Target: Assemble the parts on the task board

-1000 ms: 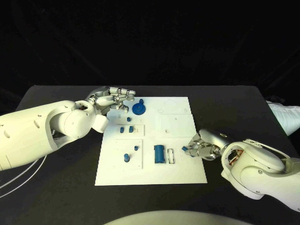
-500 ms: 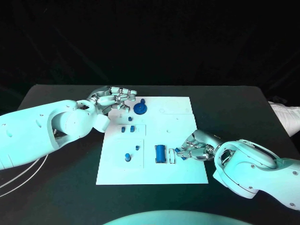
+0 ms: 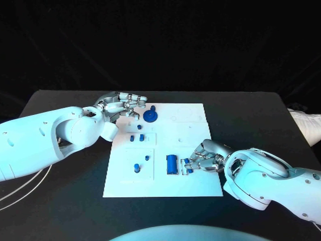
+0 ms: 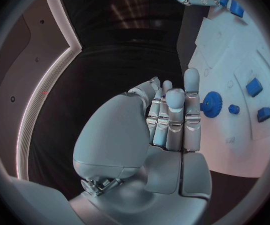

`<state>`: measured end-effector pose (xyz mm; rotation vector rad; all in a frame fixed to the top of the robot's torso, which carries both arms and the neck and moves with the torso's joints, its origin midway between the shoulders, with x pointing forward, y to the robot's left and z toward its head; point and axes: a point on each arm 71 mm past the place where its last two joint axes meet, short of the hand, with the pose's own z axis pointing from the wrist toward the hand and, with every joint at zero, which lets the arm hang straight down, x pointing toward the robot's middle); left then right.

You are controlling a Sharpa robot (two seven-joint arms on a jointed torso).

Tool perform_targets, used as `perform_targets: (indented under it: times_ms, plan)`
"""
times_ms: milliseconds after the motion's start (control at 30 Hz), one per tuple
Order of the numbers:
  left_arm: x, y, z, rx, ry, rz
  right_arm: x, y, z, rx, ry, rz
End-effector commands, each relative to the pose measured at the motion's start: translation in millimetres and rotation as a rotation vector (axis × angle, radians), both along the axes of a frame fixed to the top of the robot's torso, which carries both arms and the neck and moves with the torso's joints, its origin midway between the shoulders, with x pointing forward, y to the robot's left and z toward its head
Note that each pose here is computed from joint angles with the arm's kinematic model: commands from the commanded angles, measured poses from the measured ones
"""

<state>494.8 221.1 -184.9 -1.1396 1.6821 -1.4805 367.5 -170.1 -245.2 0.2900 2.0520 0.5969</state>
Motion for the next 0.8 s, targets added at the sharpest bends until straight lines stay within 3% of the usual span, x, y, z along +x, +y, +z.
perform_targets:
  times_ms: [33,800]
  plan:
    - [-0.4,-2.3,1.0,-0.006,-0.007,-0.017,-2.2,3.4,-2.9,-0.006,0.022,0.023]
    - [-0.6,-3.5,0.3,-0.005,0.002,-0.029,-4.1,6.9,-3.3,-0.014,0.036,0.051]
